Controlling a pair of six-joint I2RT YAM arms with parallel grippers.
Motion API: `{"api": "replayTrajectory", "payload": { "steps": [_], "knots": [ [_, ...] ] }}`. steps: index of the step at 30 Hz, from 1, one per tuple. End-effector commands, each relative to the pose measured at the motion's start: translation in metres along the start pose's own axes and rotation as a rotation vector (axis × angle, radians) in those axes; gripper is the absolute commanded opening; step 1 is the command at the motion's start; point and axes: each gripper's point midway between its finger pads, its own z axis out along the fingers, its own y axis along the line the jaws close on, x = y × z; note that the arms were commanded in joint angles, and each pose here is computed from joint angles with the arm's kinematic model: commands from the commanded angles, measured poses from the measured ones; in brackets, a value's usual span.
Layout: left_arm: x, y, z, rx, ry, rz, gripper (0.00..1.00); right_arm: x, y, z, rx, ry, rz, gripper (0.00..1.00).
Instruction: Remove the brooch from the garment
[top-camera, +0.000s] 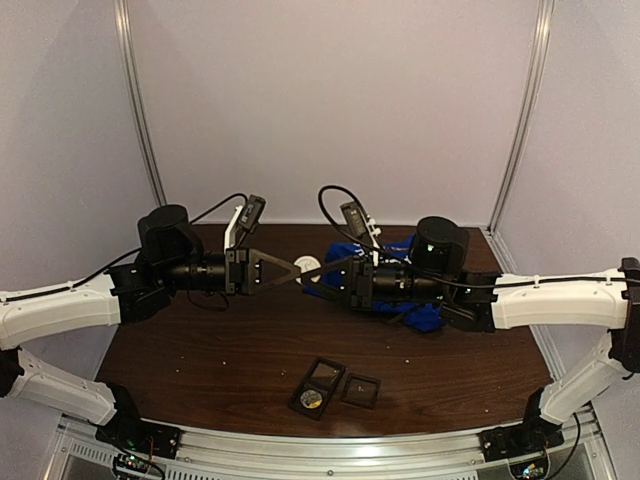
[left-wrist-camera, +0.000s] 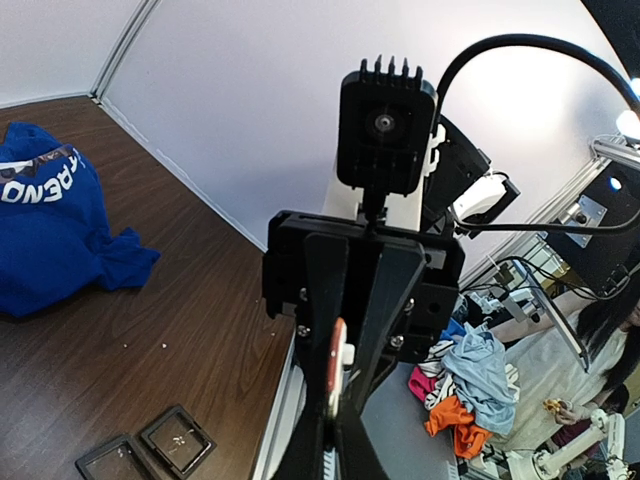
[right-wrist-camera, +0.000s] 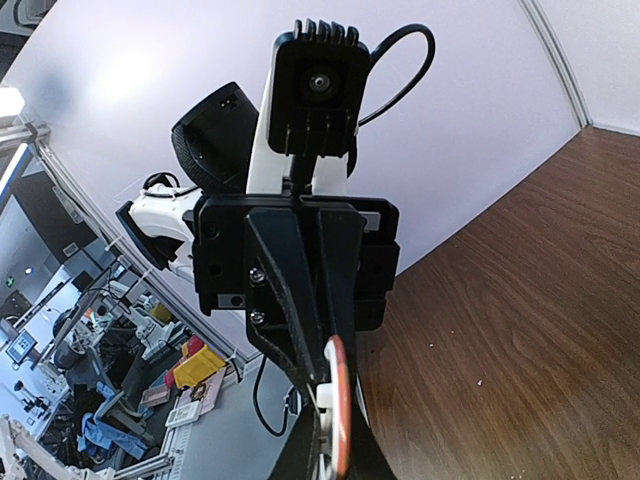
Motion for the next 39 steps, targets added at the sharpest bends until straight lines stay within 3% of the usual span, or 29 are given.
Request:
{"api": "replayTrajectory", "payload": {
  "steps": [1,39],
  "knots": [
    [0.006,-0.010,0.002,0.057,0.020,0.027,0.00,-0.007,-0.023,0.004,0.109,-0.037,0.042,0.07],
    [-0.004,-0.008,-0.003,0.019,-0.047,0.043,0.00,0.001,-0.092,-0.028,0.350,-0.145,0.274,0.02]
  ]
}}
